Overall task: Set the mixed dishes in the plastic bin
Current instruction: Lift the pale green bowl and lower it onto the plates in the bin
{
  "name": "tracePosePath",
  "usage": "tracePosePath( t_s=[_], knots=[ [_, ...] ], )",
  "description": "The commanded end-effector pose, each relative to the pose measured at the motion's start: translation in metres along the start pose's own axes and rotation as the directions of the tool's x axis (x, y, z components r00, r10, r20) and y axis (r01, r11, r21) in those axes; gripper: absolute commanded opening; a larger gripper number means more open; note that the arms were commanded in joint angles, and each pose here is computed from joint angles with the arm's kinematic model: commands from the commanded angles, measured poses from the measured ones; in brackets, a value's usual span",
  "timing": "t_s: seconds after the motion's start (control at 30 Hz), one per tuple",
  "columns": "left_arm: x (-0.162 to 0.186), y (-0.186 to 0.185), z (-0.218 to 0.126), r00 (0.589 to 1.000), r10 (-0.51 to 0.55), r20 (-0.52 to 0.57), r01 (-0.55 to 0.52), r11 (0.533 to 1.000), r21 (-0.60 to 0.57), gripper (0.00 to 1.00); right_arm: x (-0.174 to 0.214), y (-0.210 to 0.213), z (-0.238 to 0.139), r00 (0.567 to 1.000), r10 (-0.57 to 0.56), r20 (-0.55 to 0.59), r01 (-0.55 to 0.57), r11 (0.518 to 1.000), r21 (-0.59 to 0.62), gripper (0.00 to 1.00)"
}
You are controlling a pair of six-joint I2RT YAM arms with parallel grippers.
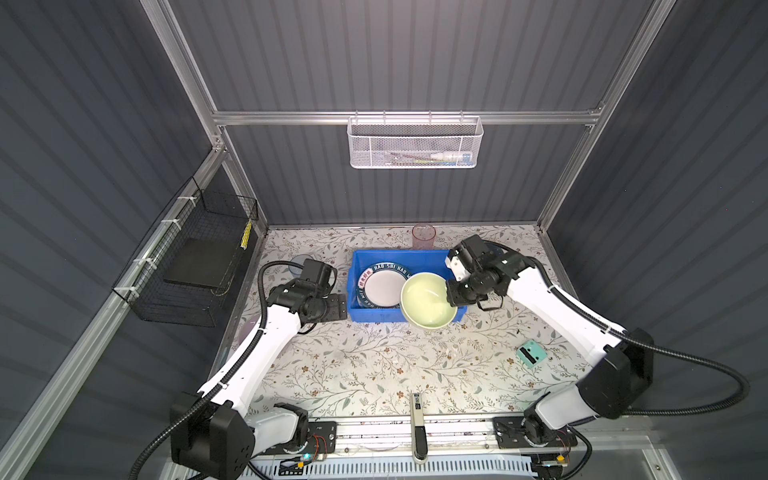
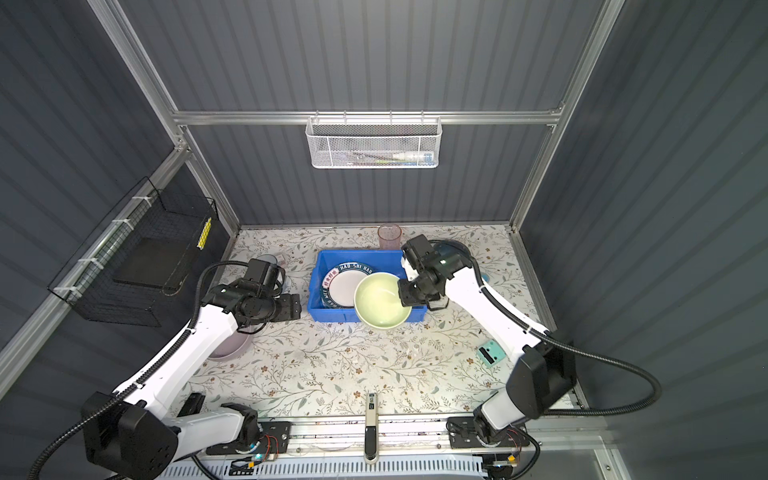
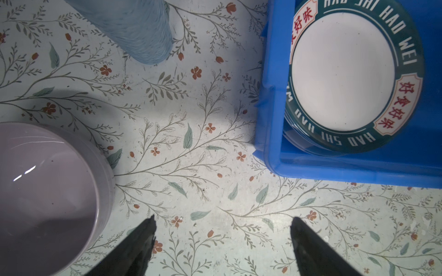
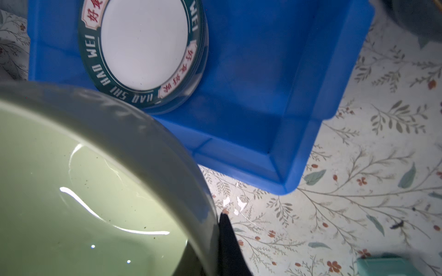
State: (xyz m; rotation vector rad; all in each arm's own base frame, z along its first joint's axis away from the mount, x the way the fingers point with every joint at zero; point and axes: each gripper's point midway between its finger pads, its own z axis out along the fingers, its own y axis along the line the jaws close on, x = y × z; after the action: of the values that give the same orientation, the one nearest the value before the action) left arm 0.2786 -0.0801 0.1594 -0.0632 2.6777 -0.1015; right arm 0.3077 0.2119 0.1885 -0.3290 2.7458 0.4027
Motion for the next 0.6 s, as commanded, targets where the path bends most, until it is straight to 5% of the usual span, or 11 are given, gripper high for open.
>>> tracePosePath(
  t_s=[0.0, 0.57],
  knots=[
    [0.001, 0.009, -0.007, 1.000, 0.005, 0.027, -0.004, 1.000, -0.031, 0.93, -0.042, 0.026, -0.009, 0.996, -0.018, 0.091, 0.025, 0.997, -0.077, 0.02],
    [0.006, 0.018, -0.007, 0.999, 0.021, 0.049, -0.018, 0.998, -0.063, 0.97, -0.127, 0.056, 0.069, 0.998, 0.016, 0.054, -0.012, 0.998, -0.066, 0.00]
  ],
)
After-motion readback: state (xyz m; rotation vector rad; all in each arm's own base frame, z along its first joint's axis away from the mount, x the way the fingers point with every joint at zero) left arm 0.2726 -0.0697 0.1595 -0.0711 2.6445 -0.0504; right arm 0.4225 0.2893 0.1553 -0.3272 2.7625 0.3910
